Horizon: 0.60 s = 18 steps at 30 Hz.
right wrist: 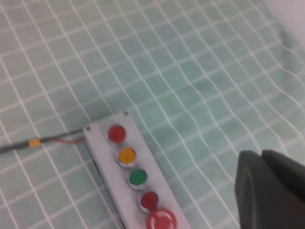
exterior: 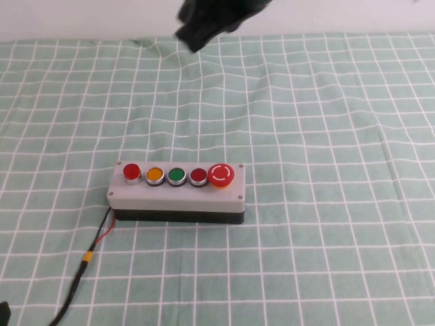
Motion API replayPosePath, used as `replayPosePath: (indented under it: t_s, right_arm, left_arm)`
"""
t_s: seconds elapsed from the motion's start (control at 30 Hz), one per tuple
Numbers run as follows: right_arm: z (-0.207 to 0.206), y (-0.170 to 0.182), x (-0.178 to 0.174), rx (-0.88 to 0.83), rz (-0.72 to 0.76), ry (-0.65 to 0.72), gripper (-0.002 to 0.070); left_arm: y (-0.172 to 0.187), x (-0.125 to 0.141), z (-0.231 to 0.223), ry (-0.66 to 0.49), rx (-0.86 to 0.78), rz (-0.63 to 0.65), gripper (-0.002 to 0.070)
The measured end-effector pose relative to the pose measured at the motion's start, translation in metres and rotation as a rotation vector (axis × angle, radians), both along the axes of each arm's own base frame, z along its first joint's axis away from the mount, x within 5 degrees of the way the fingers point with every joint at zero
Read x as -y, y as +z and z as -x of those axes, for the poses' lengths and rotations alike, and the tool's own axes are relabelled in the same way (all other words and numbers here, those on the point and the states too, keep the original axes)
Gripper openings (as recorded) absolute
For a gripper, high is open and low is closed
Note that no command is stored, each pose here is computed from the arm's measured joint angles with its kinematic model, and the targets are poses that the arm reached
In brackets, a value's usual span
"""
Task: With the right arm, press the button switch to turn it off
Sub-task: 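Press the lit red button on the button box to turn it off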
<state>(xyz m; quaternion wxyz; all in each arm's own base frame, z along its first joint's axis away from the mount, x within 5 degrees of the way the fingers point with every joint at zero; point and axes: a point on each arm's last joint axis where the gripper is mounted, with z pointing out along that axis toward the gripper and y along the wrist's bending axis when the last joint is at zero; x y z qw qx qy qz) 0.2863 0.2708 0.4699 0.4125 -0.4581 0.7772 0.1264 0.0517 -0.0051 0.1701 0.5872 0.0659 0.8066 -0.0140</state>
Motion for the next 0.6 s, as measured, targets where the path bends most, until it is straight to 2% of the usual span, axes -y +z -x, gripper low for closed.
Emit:
replayPosePath:
  t_s: [0.2,0.33,0.47,0.6]
  right_arm:
    - [0.034,0.041,0.036,0.052,-0.032,-0.041,-0.0011]
    - [0.059,0.056,0.059,0.06,-0.063,-0.053,-0.0011]
    - [0.085,0.056,0.084,0.042,-0.055,-0.066,-0.0011]
    - [0.112,0.038,0.11,-0.003,-0.015,-0.081,-0.0011]
  left_arm:
    - [0.0,0.0,0.0,0.0,0.0,0.0,-0.0003]
    - [0.0,0.0,0.0,0.0,0.0,0.0,-0.0003]
    - [0.0,0.0,0.0,0.0,0.0,0.0,-0.0003]
    - [0.0,0.0,0.0,0.0,0.0,0.0,-0.0003]
